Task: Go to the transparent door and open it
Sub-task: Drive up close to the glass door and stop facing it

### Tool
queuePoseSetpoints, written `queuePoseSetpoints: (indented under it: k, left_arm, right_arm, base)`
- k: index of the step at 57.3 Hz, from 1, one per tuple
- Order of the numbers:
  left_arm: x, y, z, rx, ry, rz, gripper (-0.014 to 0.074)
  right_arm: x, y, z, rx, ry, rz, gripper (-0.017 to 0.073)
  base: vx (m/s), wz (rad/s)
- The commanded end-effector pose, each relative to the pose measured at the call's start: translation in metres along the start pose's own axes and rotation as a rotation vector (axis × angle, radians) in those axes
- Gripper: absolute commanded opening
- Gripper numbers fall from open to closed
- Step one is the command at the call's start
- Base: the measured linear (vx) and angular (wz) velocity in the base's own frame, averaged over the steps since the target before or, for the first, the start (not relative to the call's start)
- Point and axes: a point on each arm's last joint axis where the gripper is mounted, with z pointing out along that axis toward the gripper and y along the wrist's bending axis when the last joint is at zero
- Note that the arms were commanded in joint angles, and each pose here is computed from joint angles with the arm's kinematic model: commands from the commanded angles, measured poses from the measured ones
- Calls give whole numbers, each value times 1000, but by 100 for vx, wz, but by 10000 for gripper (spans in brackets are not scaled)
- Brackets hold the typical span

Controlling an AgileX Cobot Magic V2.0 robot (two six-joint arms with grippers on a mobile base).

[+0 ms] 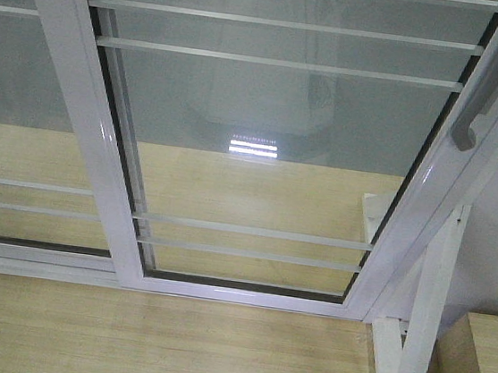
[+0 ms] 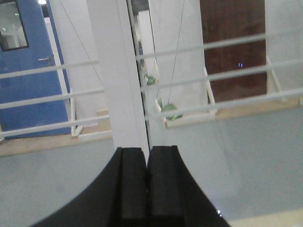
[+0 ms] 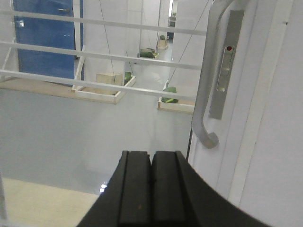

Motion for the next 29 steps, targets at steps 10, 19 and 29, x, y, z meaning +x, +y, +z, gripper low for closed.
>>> queuePoseSetpoints:
  k: [10, 19, 29]
  left_arm:
    - [-7, 2, 10, -12, -71, -107, 76]
    - [-21, 3, 27, -17, -121, -105, 76]
    - [-58, 1, 77, 36, -106, -18, 76]
  right_arm:
    - [-35, -3, 6, 16, -133, -10, 1]
    - [-68, -5, 28, 20, -130, -73, 1]
    - [-108, -9, 75, 21, -104, -139, 1]
  base:
    - [0, 0]
    - [0, 0]
    - [0, 0]
